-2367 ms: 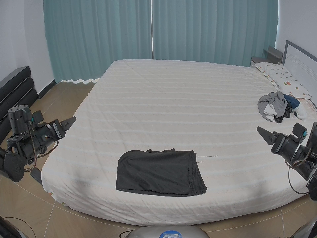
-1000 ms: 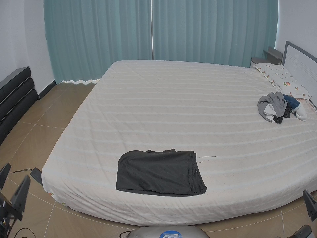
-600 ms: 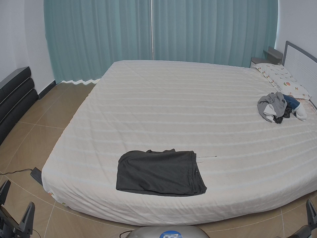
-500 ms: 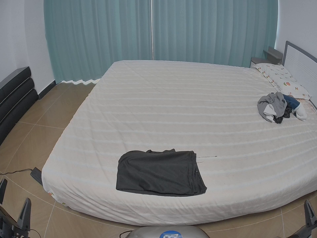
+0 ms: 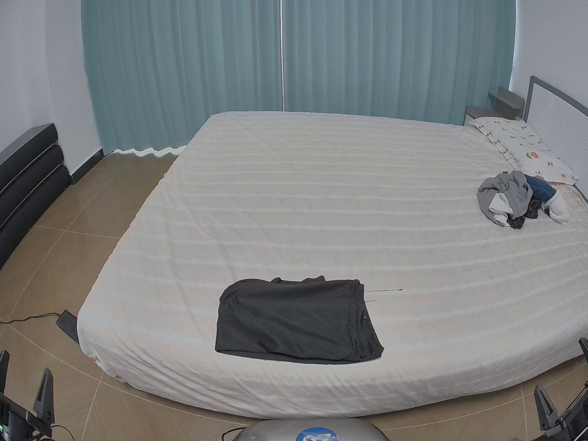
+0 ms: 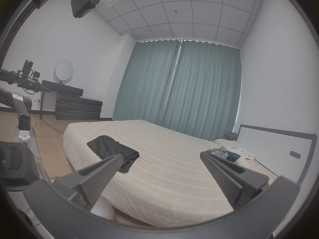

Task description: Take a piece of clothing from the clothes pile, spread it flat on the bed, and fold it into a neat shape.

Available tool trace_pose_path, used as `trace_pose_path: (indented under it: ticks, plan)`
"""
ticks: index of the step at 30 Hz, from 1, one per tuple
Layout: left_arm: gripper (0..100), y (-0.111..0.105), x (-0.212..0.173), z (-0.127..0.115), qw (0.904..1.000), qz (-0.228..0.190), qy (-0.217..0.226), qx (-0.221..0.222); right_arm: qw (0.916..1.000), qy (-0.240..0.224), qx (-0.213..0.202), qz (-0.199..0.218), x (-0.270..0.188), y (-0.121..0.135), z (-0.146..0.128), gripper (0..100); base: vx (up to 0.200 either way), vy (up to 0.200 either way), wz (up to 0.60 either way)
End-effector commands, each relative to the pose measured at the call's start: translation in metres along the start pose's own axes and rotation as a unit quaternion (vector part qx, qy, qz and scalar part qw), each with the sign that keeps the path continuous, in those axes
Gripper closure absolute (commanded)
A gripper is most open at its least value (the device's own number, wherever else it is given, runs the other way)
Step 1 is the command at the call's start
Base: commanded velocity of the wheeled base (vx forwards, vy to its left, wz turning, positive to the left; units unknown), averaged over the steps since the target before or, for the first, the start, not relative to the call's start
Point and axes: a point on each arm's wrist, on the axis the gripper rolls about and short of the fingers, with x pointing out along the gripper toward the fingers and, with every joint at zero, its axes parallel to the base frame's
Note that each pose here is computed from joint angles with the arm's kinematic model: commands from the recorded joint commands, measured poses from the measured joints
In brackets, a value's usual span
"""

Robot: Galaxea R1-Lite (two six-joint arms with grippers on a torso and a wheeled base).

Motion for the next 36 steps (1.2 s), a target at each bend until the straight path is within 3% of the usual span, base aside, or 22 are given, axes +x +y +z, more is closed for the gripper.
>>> trace_pose_path:
  ticks: [1,6,7,12,16,17,19,22,28,32,36]
  plan:
    - [0,-0.002,-0.004,-0.011,1.0000,0.000,0.003,-0.003,1.0000,0.004,0.001,0.003,0.000,0.002,-0.006,0,0.000,0.000,0.00]
    - [0,-0.005,0.004,-0.025,0.9999,-0.009,-0.012,-0.006,1.0000,0.004,0.004,0.006,0.000,0.002,-0.006,0,0.000,0.000,0.00]
    - [0,-0.006,0.005,-0.021,0.9988,-0.026,-0.040,-0.010,0.9999,0.003,0.004,0.013,0.000,0.002,-0.006,0,0.000,0.000,0.00]
    - [0,-0.007,0.005,-0.023,0.9975,-0.056,-0.034,-0.028,0.9998,0.006,0.006,0.015,0.000,0.002,-0.006,0,0.000,0.000,0.00]
    - [0,-0.007,0.005,-0.023,0.9965,-0.062,-0.033,-0.046,0.9993,0.019,0.032,0.009,-0.001,0.002,-0.007,0,0.000,0.000,0.00]
    - [0,-0.008,0.005,-0.023,0.9952,-0.074,-0.032,-0.055,0.9974,0.029,0.065,-0.012,-0.001,0.002,-0.007,0,0.000,0.000,0.00]
    - [0,-0.008,0.005,-0.022,0.9937,-0.088,-0.032,-0.062,0.9944,0.042,0.093,-0.030,-0.002,0.001,-0.008,0,0.000,0.000,0.00]
    - [0,-0.009,0.004,-0.022,0.9916,-0.110,-0.032,-0.061,0.9938,0.040,0.099,-0.031,-0.002,0.001,-0.007,0,0.000,0.000,0.00]
    - [0,-0.009,0.004,-0.023,0.9927,-0.104,-0.029,-0.053,0.9913,0.041,0.121,-0.031,-0.002,0.001,-0.007,0,0.000,0.000,0.00]
    - [0,-0.009,0.005,-0.031,0.9961,-0.083,0.004,-0.029,0.9902,0.040,0.129,-0.037,-0.002,0.001,-0.007,0,0.000,0.000,0.00]
    - [0,-0.009,0.005,-0.029,0.9955,-0.090,-0.005,-0.027,0.9900,0.043,0.129,-0.038,-0.002,0.001,-0.008,0,0.000,0.000,0.00]
